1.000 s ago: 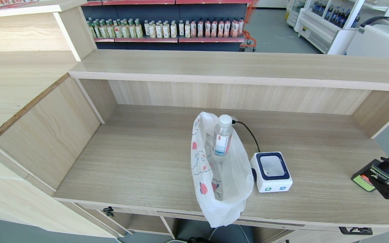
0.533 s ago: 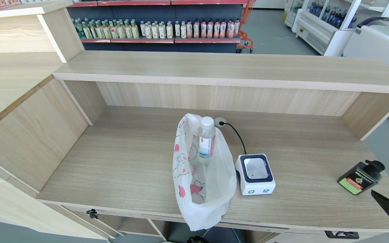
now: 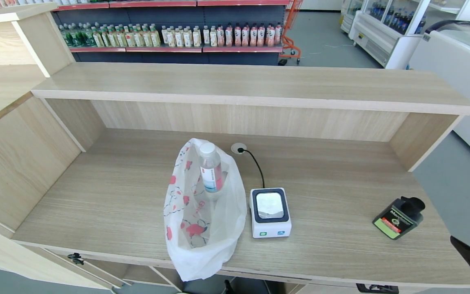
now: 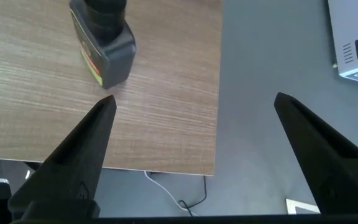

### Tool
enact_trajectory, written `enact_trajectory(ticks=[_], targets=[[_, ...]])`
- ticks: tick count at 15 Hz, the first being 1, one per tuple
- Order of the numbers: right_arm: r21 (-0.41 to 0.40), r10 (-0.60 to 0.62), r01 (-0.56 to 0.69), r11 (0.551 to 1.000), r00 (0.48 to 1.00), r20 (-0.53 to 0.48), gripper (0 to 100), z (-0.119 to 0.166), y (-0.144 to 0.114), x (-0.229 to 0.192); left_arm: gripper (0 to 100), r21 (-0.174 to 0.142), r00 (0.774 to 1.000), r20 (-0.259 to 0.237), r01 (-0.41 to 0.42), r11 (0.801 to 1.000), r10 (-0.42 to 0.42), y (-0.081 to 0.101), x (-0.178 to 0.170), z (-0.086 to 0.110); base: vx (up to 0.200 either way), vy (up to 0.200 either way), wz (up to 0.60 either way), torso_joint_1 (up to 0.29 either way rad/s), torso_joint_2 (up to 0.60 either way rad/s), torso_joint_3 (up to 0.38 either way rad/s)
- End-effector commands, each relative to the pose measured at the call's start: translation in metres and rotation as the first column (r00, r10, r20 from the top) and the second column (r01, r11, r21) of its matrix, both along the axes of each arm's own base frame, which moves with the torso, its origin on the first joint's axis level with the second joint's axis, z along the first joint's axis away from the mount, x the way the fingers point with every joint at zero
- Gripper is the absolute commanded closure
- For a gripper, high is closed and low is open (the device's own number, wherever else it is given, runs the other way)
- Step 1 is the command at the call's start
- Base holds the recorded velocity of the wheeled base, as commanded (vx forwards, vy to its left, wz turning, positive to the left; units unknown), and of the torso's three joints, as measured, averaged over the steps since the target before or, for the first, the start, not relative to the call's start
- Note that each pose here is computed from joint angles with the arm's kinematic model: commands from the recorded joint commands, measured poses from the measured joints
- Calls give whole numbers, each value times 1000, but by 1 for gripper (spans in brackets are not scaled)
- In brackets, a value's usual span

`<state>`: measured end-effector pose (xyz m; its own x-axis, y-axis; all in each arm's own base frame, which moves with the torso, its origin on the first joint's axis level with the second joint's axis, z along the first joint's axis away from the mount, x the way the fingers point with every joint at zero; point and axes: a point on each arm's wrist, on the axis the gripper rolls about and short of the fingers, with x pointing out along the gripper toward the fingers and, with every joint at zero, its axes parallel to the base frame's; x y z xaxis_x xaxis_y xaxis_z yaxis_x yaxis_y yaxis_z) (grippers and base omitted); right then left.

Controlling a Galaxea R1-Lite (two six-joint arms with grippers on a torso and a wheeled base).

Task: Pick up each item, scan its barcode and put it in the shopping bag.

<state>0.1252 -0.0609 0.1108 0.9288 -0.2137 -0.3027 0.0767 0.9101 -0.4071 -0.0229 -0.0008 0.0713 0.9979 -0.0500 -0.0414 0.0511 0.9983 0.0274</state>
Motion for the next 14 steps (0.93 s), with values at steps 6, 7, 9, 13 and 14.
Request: enact_trajectory(ticks=[6, 7, 9, 13, 14], targets=[[27, 4, -2, 1000, 995, -103, 0, -3, 26, -48, 0, 0, 1000, 0, 1, 1000, -1, 0, 0, 0, 0, -33, 0, 0, 0, 0], [32, 5, -1, 999, 994, -112, 0, -3, 28, -52, 0, -2, 1000, 0, 1, 1000, -1, 0, 0, 0, 0, 0, 0, 0, 0, 0], [42, 6, -1, 999, 991, -131, 0, -1, 32, -61, 0, -2, 1000, 0, 1, 1000, -1, 0, 0, 0, 0, 0, 0, 0, 0, 0], [55, 6, 2, 998, 989, -146, 0, 7, 29, -54, 0, -2, 1000, 0, 1, 1000, -1, 0, 0, 0, -150, -150, 0, 4, 4, 1], [59, 7, 2, 998, 989, -150, 0, 11, 26, -49, 0, 0, 1000, 0, 1, 1000, -1, 0, 0, 0, -200, -200, 0, 17, 12, 2]])
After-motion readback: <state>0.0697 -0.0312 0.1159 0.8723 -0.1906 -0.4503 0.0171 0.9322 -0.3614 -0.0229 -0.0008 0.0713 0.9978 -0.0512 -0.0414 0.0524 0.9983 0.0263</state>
